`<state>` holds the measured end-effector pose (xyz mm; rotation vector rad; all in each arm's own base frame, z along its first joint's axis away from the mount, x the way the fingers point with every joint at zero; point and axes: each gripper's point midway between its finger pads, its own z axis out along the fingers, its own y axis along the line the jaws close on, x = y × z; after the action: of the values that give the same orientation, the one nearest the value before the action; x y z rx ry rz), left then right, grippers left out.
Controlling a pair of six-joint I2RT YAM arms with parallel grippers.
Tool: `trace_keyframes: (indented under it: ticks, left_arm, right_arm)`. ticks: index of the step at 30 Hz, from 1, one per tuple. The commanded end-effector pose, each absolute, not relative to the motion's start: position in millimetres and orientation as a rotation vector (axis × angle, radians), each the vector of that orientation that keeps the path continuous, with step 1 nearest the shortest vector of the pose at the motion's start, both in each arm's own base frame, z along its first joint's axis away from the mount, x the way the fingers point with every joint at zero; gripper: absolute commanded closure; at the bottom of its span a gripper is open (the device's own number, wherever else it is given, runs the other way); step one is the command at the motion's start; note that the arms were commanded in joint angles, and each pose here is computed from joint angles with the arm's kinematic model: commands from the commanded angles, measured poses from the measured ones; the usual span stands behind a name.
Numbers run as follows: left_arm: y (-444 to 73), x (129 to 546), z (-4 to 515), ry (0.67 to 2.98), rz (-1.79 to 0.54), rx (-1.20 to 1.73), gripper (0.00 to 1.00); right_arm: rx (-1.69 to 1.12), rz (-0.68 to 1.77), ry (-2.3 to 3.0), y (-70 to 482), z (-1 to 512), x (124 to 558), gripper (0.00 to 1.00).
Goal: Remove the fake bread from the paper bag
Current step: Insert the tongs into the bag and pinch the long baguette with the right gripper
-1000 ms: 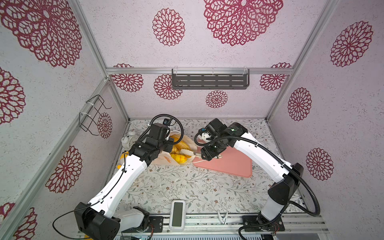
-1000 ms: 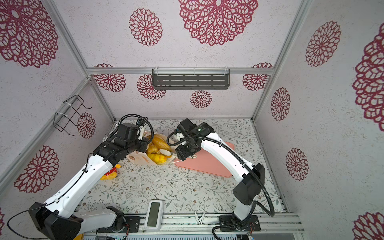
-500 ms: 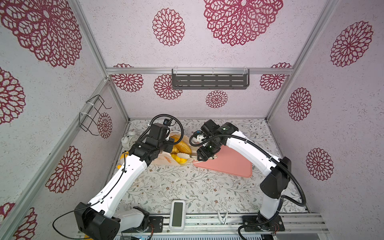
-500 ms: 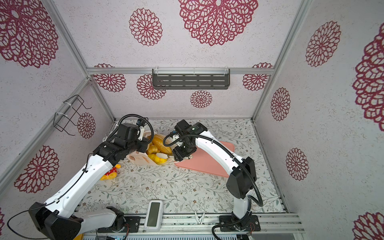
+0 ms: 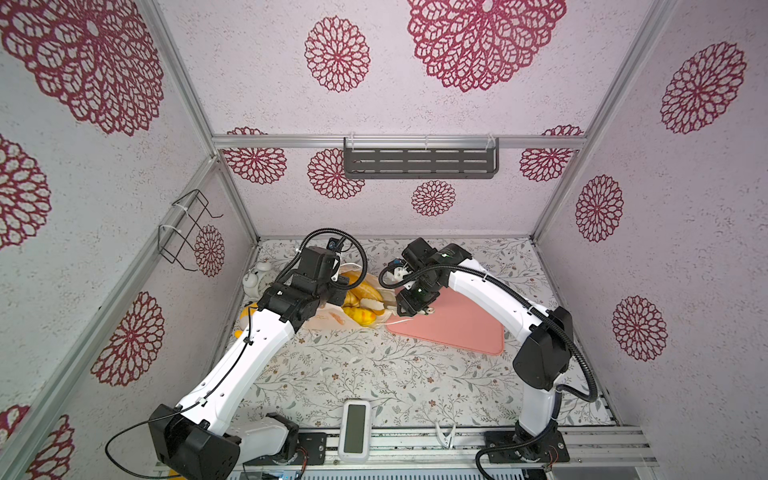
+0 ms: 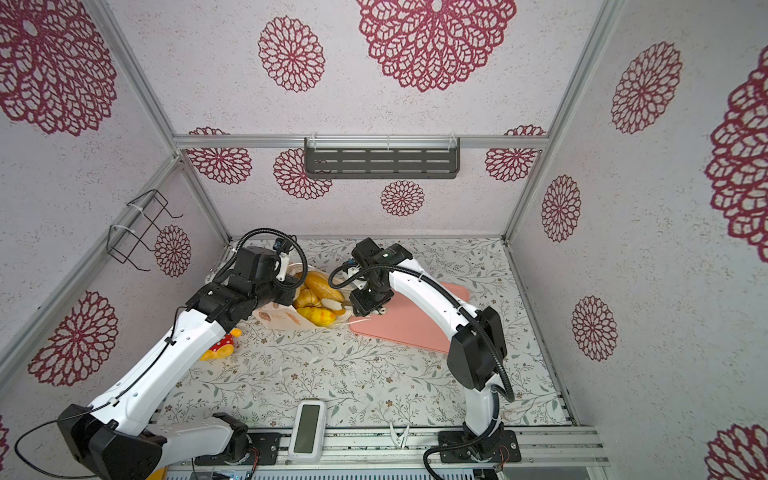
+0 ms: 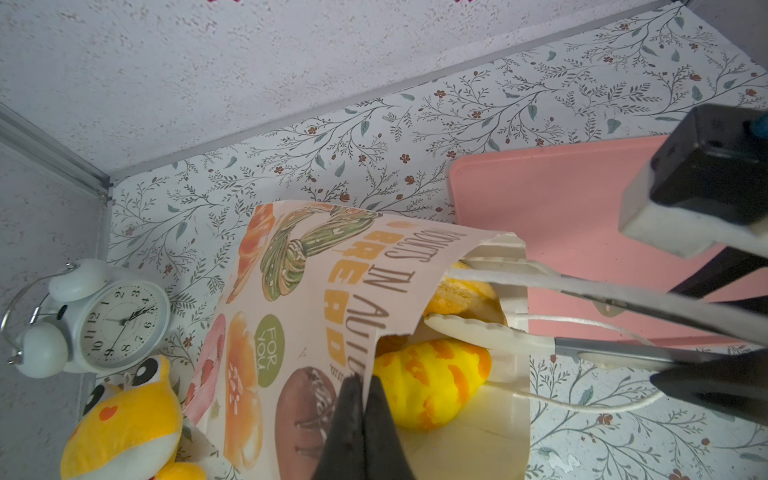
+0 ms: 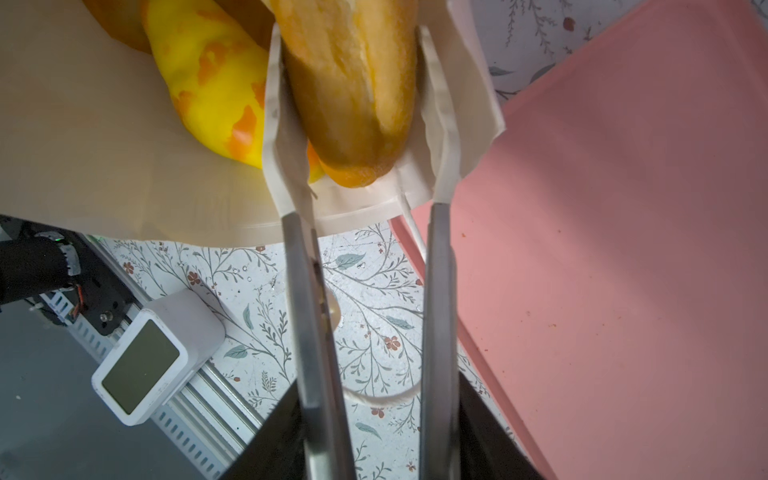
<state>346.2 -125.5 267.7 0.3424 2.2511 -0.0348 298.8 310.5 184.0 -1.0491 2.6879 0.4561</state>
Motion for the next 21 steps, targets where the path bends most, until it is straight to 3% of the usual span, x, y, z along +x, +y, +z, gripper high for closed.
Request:
trace_keyframes:
  ticks: [1, 9, 21]
  left_arm:
    - [-130.2, 347.4, 283.5, 2.207, -0.078, 0.325, 1.00]
    - [-133.0, 351.2, 276.9, 2.228, -0.093, 0.298, 1.00]
    - [-119.5, 364.7, 271.0, 2.281, 0.015, 0.192, 1.00]
  right_arm:
    - [-1.049, 0.471, 2.633, 314.4, 197.7, 304.3, 0.56]
    - [-1.056, 0.509, 2.533, 317.8, 230.8, 295.9, 0.77]
    - [-1.050, 0.576, 2.479, 304.3, 277.3, 262.3, 0.85]
